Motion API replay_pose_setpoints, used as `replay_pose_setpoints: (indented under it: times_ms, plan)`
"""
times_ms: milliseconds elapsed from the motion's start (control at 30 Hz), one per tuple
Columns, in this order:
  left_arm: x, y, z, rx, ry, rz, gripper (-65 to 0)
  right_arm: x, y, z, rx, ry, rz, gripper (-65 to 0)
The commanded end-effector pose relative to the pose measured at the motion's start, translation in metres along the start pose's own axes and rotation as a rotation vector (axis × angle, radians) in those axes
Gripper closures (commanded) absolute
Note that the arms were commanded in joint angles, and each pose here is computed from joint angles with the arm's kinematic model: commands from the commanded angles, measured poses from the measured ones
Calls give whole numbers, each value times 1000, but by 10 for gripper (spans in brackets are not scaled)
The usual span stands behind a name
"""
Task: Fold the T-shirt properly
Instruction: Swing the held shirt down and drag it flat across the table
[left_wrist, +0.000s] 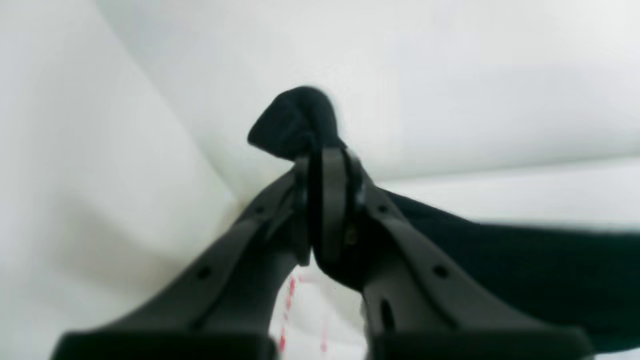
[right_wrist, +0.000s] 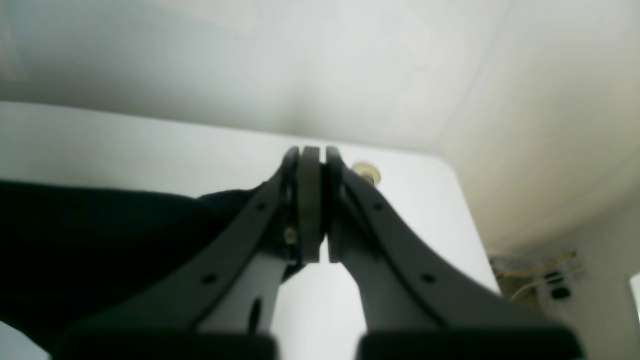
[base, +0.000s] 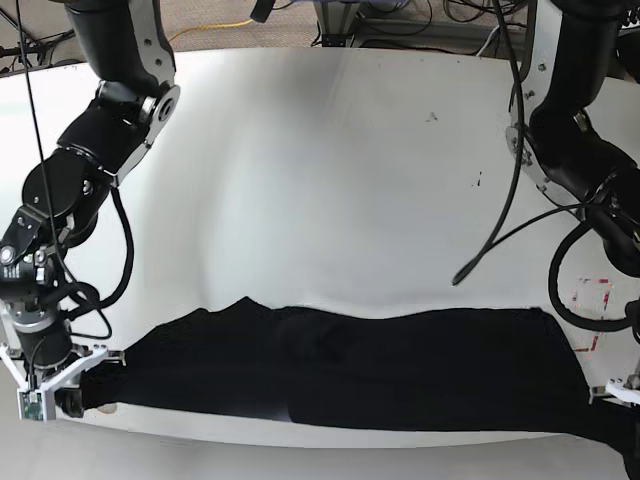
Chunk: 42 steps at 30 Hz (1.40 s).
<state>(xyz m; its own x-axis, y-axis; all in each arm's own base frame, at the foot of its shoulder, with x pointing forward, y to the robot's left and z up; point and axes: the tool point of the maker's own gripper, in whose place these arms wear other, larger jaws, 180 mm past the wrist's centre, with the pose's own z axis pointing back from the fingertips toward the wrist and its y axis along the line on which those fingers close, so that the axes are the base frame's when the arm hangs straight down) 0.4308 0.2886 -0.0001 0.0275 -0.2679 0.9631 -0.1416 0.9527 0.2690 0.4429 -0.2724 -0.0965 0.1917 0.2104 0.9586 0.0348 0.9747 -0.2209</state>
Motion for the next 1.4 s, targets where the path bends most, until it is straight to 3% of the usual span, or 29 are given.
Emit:
replay_pose_setpoints:
  times_ms: [0, 133, 267, 600, 700, 967, 1067, 1367]
  plan:
    - [37, 25, 6, 68, -83, -26, 0, 46, -22, 8, -54, -80, 45, 0]
    - [39, 25, 5, 70, -62, -44, 0, 54, -29, 10, -70, -73, 53, 0]
    - [12, 16, 4, 49, 8, -60, 0, 42, -26, 9, -64, -43, 53, 0]
    - [-105, -8, 30, -13, 264, -99, 0, -52, 6, 27, -14, 133, 45, 0]
    - [-140, -27, 41, -72, 335, -90, 0, -86, 19, 34, 10, 203, 22, 0]
    - [-237, -29, 105, -112, 585, -118, 0, -163, 42, 64, 61, 382, 19, 0]
    - [-273, -33, 136, -130, 690, -112, 0, -191, 35, 83, 36, 448, -1, 0]
    - [-327, -28, 202, -154, 885, -129, 0, -245, 35, 122, 39, 600, 1, 0]
